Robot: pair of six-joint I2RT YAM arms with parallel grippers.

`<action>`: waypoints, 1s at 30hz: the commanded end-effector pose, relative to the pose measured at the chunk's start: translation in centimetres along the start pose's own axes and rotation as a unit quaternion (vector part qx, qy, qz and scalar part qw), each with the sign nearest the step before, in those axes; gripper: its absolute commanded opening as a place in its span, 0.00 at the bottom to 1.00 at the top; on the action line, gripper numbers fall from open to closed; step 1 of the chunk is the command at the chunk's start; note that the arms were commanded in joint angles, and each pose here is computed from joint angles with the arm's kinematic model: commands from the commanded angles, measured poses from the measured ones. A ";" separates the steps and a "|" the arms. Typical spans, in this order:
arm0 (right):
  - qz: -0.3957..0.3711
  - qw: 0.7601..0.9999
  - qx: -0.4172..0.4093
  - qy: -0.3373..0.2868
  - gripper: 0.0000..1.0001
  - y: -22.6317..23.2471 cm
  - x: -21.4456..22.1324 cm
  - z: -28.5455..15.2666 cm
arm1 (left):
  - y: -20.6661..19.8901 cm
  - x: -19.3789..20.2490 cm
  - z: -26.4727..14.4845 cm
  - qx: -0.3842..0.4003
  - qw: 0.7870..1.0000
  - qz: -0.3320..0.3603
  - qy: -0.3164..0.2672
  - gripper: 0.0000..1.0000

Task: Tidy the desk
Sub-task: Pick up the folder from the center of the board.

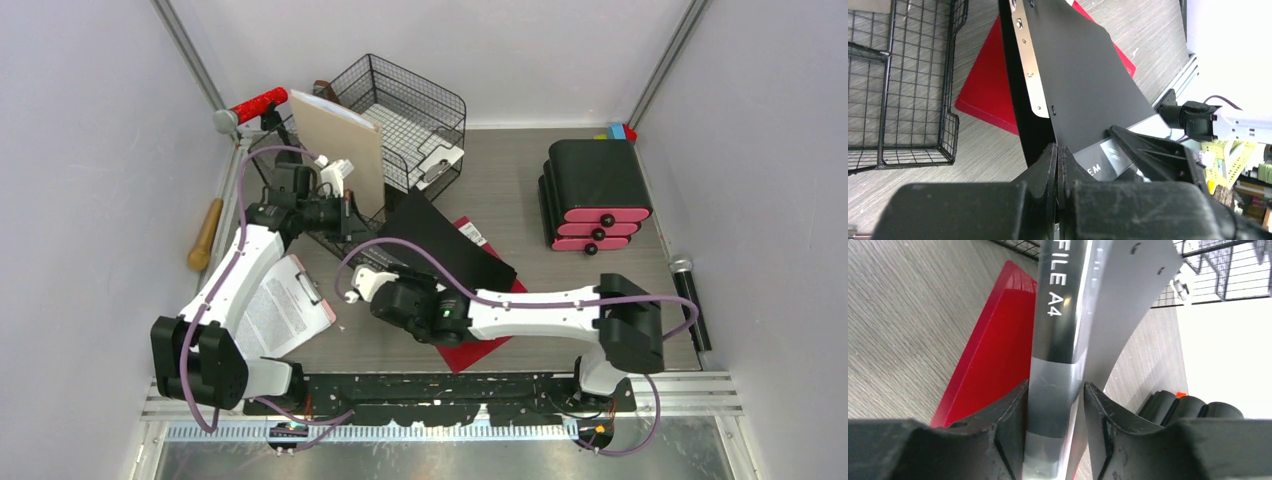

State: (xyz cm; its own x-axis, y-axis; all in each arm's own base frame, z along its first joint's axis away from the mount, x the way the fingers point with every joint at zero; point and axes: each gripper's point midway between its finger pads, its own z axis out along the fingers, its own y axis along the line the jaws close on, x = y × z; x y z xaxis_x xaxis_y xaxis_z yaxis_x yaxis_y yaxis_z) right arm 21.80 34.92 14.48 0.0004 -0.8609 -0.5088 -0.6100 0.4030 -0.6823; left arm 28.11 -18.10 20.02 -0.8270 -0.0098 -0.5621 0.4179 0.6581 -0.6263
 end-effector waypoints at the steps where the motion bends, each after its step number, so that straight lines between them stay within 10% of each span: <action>1: 0.038 0.998 0.039 -0.036 0.43 -5.8 -1.4 -2.6 | -2.9 -0.5 -1.4 0.055 0.997 0.050 0.008 0.00; 7: 0.050 0.996 0.050 -0.051 0.28 -9.6 -1.0 -4.4 | -4.4 -1.5 -2.2 0.080 0.991 0.106 -0.002 0.13; 12: 0.072 0.993 0.063 -0.069 0.02 -13.2 -0.8 -6.1 | -6.1 -3.1 -3.8 0.087 0.984 0.151 -0.030 0.50; 17: 0.102 0.988 0.071 -0.087 0.00 -16.9 -0.5 -8.0 | -7.3 -5.5 -5.9 0.054 0.974 0.204 -0.086 0.91; 30: 0.241 0.947 -0.073 -0.200 0.01 -21.4 -4.4 -15.0 | -9.4 -6.5 -6.6 0.095 0.956 0.220 -0.170 1.00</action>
State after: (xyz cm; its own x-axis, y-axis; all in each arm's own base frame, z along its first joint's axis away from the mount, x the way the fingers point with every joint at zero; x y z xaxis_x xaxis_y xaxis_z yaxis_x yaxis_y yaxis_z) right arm 26.40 24.21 32.67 -0.0657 -0.6002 -0.7971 -0.5942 0.6653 -0.4520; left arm 26.71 -18.17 32.00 -0.4347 0.0449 -0.8995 0.7562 0.5605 -0.3375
